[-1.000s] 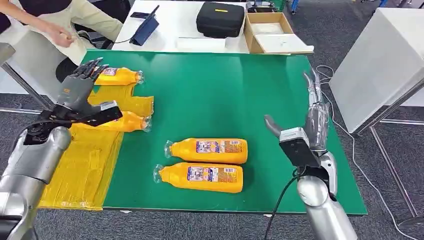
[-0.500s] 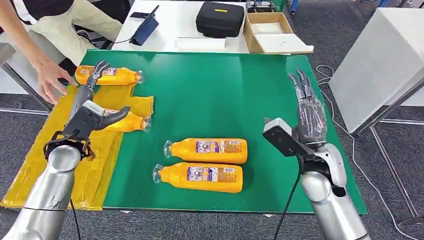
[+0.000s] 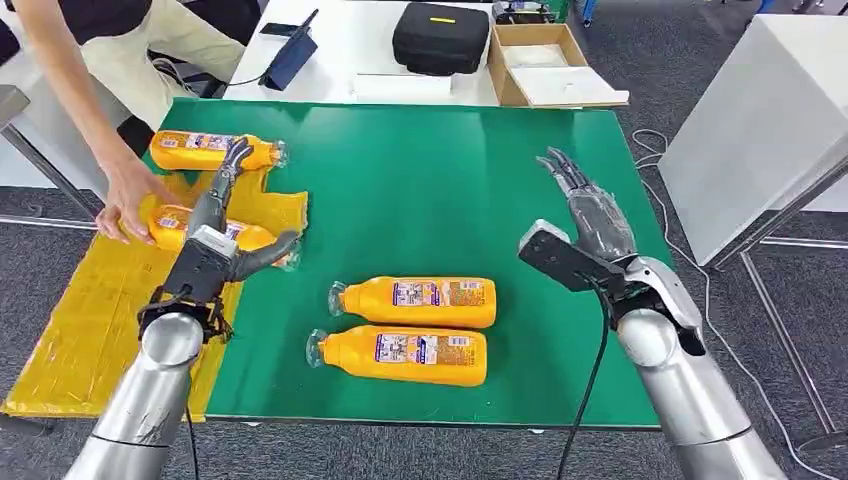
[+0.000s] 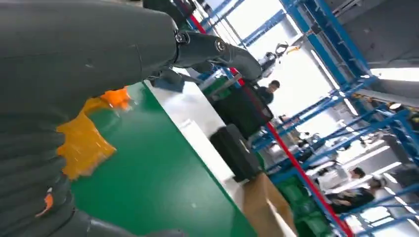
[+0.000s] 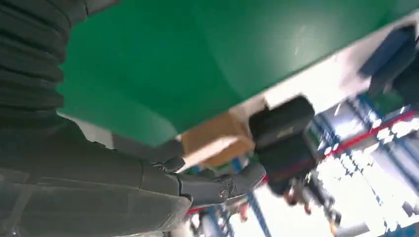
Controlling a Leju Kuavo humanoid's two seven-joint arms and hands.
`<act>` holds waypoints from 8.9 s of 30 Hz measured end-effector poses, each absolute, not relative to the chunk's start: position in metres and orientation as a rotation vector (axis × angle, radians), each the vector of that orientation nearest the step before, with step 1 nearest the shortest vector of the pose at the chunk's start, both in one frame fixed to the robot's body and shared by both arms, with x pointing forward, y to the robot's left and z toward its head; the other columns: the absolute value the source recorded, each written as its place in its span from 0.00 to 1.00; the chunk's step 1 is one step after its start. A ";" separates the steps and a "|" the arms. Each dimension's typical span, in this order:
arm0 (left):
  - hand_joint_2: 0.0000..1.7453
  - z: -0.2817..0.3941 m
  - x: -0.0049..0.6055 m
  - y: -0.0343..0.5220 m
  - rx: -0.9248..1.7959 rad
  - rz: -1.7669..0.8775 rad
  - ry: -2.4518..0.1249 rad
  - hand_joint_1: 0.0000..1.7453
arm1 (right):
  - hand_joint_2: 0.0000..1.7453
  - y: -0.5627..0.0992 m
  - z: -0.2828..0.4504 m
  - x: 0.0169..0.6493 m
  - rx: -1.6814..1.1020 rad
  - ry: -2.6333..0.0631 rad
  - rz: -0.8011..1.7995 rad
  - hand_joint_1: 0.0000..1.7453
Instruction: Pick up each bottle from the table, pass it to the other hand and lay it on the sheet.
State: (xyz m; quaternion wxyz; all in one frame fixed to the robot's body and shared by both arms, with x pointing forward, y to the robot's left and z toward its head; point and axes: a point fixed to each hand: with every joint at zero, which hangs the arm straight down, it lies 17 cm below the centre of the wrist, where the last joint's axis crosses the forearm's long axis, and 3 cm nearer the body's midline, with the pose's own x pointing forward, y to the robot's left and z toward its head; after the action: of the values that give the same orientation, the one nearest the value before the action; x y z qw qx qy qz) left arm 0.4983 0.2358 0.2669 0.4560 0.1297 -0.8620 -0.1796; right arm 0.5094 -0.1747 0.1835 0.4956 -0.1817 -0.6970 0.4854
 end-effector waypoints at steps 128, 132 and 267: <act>1.00 0.254 0.518 0.208 0.219 -0.256 -2.071 0.00 | 1.00 -0.121 0.019 0.496 -0.595 -1.231 1.655 0.00; 1.00 0.255 0.520 0.207 0.218 -0.257 -2.071 0.00 | 1.00 -0.122 0.015 0.495 -0.596 -1.221 1.658 0.00; 1.00 0.218 0.518 0.218 0.203 -0.187 -1.988 0.00 | 1.00 -0.107 -0.019 0.493 -0.518 -1.133 1.531 1.00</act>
State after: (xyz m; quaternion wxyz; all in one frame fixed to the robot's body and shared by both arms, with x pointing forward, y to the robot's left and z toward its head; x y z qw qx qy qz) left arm 0.5181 0.2179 0.2183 0.5372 0.0851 -0.8355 -0.0784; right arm 0.4934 -0.1069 -0.0189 0.5512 -0.2190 -0.4788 0.6473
